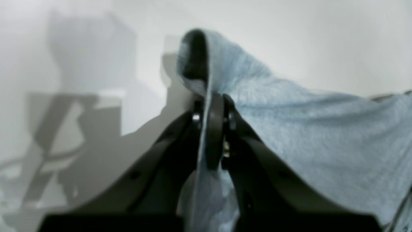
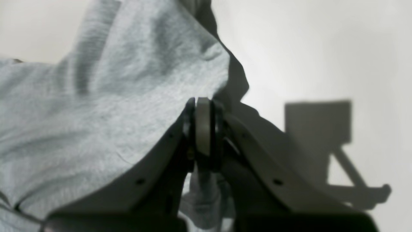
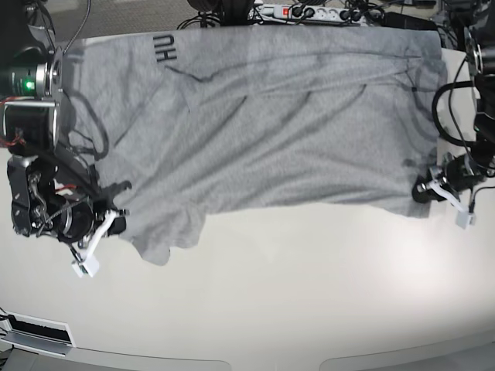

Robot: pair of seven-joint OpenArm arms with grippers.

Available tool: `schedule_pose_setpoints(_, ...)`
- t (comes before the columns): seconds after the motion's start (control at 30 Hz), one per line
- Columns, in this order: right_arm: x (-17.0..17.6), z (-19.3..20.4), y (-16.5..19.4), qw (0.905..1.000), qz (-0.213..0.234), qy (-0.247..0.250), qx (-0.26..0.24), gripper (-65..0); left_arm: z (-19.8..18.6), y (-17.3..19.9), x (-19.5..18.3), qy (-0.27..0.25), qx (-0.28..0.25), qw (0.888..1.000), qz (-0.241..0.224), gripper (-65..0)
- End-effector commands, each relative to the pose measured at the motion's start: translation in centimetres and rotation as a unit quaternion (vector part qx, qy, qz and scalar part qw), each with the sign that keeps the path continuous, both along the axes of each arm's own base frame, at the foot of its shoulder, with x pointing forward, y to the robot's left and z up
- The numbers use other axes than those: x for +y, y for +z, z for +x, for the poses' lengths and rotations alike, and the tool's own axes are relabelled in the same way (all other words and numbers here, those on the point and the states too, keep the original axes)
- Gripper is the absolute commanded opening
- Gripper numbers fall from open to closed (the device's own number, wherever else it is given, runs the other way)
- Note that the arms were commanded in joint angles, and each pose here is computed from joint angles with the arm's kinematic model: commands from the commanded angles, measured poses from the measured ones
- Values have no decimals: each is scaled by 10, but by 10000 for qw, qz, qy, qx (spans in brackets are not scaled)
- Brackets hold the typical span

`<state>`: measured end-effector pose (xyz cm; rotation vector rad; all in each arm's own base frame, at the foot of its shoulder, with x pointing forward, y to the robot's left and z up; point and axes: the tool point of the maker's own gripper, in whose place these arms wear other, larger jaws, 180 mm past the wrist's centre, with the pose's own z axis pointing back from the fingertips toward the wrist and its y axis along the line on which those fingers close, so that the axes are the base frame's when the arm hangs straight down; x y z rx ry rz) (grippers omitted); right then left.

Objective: Layout the t-shirt on the table in an organized manner, then fold the t-shirt properly
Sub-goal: 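Grasp the hem with both grippers and fold it over toward the shoulder edge, then lower the folded hem and smooth the long strip with both grippers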

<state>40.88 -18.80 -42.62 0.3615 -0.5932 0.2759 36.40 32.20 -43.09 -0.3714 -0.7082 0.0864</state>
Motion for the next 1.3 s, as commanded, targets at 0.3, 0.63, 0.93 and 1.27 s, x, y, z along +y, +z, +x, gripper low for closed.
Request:
schedule_pose_setpoints(0.3, -10, 74, 88, 9943, -100, -73, -1054, -650, 98, 120, 18, 169, -1460, 9891, 97, -650)
schedule_pose_setpoints(0.63, 5, 42, 63, 9987, 321, 159, -361, -650, 61, 81, -3, -288, -699, 9966, -315, -650)
schedule_pose_setpoints(0.93, -20, 14, 51, 9995, -116, 266, -103, -650, 25, 56, 6, -281, -104, 9986, -433, -650)
schedule_pose_setpoints(1.27, -28, 9, 73, 9988, -188, 421, -168, -650, 20, 70, 6, -341, 23, 9964, -782, -650)
